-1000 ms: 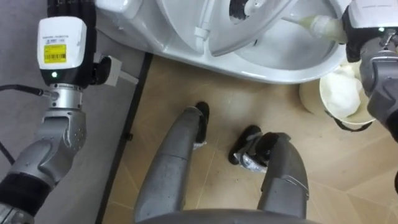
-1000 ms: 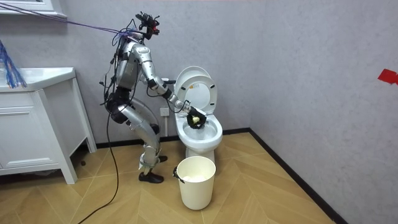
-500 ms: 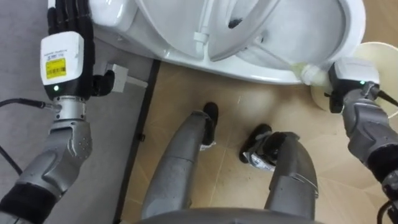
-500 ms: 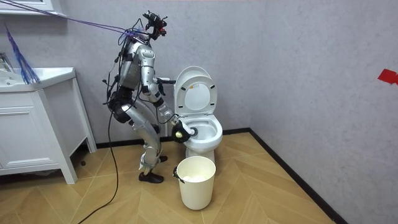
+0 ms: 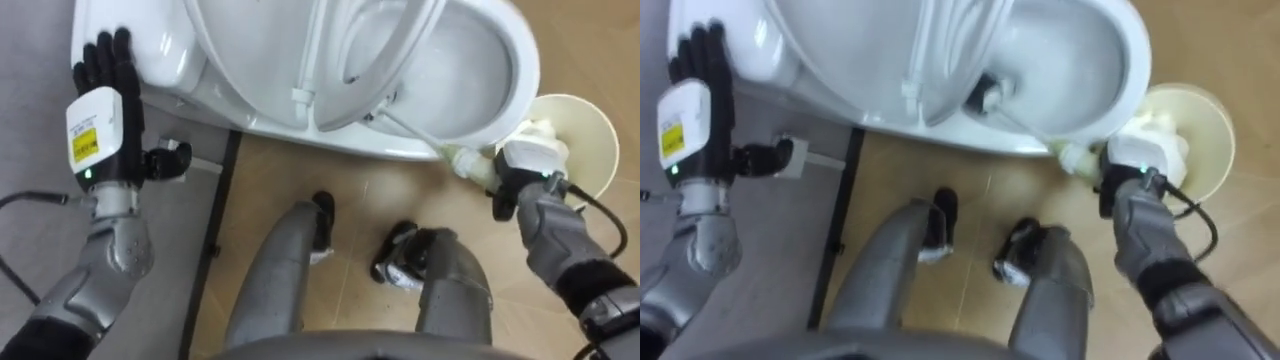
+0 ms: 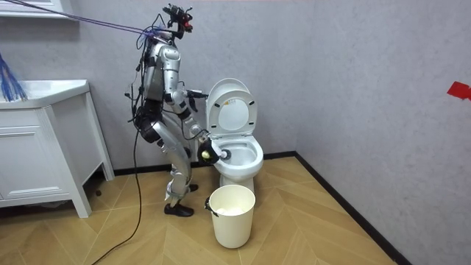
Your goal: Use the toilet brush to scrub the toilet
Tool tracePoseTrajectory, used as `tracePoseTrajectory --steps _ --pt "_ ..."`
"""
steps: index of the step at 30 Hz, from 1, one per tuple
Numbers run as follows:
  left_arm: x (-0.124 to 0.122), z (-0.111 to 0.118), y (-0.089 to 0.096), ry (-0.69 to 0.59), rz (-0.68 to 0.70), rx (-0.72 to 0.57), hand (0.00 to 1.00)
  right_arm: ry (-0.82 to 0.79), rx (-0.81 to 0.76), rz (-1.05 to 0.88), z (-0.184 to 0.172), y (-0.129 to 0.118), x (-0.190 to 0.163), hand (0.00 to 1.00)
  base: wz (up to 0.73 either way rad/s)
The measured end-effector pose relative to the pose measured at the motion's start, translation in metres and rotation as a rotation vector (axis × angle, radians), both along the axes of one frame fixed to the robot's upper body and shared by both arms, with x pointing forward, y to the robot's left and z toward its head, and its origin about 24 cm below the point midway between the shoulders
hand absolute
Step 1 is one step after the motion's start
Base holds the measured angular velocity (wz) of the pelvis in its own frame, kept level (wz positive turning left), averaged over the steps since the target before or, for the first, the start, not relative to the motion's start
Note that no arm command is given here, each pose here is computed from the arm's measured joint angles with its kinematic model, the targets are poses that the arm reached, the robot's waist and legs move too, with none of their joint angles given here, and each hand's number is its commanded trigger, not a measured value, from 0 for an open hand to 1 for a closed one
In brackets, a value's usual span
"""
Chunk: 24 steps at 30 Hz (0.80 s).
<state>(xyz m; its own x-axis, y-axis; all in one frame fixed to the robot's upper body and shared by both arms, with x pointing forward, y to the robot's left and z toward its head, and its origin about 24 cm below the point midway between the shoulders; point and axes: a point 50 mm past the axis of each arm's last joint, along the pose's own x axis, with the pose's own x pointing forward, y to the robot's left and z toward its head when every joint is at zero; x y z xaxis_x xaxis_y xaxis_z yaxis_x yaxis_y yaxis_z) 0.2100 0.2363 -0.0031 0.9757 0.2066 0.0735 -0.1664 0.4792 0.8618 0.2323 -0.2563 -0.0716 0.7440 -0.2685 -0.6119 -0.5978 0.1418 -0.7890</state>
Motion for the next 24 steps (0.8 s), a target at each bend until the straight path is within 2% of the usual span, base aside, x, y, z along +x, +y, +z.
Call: tracePoseTrajectory --steps 7,11,17,19,24 --pt "-0.002 -0.022 0.006 0.125 -0.017 0.047 0.00 0.185 0.000 -0.029 -0.020 -0.012 -0.023 1.00 -0.04" --pt "-0.012 -0.031 0.006 0.174 -0.007 0.045 0.00 0.220 0.010 -0.022 -0.027 -0.015 -0.036 1.00 0.07" --pt "-0.048 -0.048 0.010 0.260 0.069 -0.029 0.00 0.304 0.067 -0.044 -0.046 -0.013 -0.084 1.00 0.04" --pt "-0.066 -0.054 0.013 0.288 0.135 -0.071 0.00 0.333 0.113 -0.096 -0.053 -0.010 -0.109 1.00 0.12" --pt "-0.108 -0.064 0.026 0.341 0.307 -0.153 0.00 0.338 0.200 -0.138 -0.058 0.000 -0.132 1.00 0.08"
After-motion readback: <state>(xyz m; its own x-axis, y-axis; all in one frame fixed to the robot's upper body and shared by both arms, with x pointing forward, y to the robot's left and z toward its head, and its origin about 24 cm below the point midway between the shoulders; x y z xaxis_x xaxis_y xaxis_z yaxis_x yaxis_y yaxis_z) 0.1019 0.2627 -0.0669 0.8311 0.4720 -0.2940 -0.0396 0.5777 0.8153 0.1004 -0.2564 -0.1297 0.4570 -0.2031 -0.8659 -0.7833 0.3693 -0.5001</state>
